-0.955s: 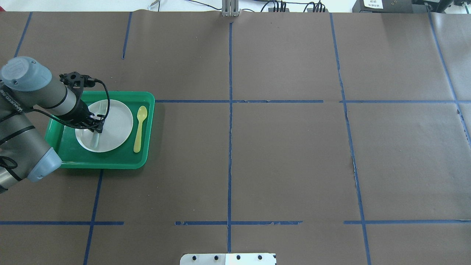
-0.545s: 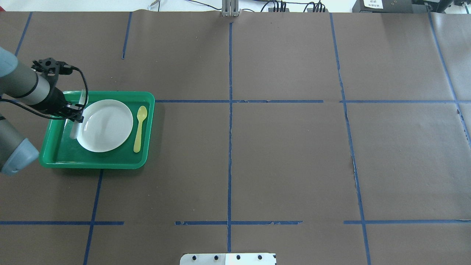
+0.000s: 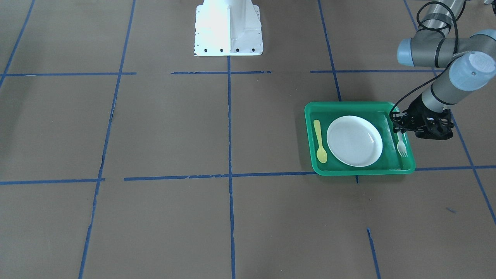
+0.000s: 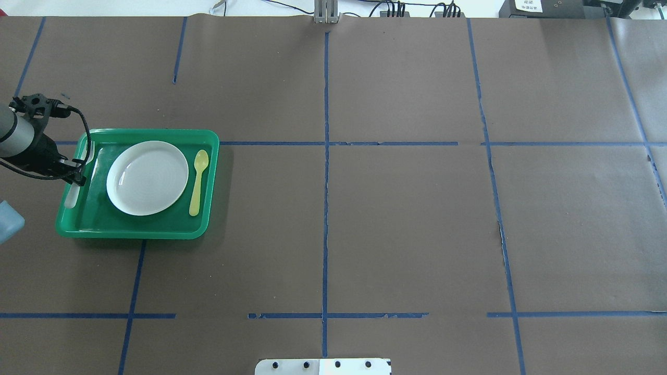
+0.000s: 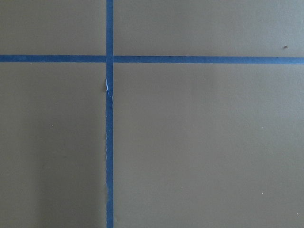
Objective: Place fork
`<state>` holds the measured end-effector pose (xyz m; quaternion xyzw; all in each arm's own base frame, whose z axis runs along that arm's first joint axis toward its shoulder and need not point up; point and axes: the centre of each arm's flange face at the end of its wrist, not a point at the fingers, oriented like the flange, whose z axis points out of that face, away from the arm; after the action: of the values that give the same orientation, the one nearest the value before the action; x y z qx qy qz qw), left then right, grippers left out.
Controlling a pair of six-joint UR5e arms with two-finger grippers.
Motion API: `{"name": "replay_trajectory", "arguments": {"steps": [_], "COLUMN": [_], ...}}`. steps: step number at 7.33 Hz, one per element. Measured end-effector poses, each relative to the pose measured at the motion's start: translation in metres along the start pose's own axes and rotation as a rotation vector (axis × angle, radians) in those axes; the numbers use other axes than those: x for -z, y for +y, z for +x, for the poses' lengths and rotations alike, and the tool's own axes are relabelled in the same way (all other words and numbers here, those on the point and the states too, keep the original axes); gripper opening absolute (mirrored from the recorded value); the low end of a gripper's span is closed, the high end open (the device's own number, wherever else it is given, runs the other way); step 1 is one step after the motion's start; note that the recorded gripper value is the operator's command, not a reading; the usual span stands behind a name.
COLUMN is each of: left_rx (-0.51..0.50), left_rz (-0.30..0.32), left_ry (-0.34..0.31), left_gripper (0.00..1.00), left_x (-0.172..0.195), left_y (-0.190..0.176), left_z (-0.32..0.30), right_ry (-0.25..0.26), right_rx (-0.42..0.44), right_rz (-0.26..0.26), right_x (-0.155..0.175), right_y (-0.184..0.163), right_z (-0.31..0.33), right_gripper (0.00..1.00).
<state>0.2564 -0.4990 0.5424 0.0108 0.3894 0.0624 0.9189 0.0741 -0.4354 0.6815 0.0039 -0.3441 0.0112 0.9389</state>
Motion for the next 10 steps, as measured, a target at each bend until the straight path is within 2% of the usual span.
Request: {"name": "replay_trajectory", "arguments": {"steps": [2,3,4,5,6,8,10], "left_rx": [0.030,0.036,0.037,0.036,0.034,0.032,0.045], "left_rz": [-0.022,-0.026,-0.026,-0.025,-0.023,-0.015,0.024], "left_ry": [0.013,0.013,0.013,0.015,0.016,0.019,0.043], "left_gripper": [0.00,0.28,0.73,0.93,0.99,1.00,1.00], "left_x": [-0.010,-0.013,-0.014,-0.014,-0.013,-0.008,0.026], "left_y": [-0.008,-0.011,-0.013,-0.014,-0.015,-0.016,-0.022], "left_z": [0.002,0.002,0.003,0.004,0.005,0.005,-0.020], "right_ry": [0.000,0.000,0.000,0.000,0.000,0.000,0.000], "right_rx": [0.000,0.000,0.000,0.000,0.000,0.000,0.000], "right_rz": [0.000,0.000,0.000,0.000,0.001,0.000,0.000], "right_x": [0.000,0.000,0.000,0.000,0.000,0.000,0.000], "right_y": [0.000,0.000,0.000,0.000,0.000,0.000,0.000], "right_z": [0.000,0.000,0.000,0.000,0.000,0.000,0.000], "right_gripper": [1.00,1.00,1.00,1.00,1.00,1.00,1.00]}}
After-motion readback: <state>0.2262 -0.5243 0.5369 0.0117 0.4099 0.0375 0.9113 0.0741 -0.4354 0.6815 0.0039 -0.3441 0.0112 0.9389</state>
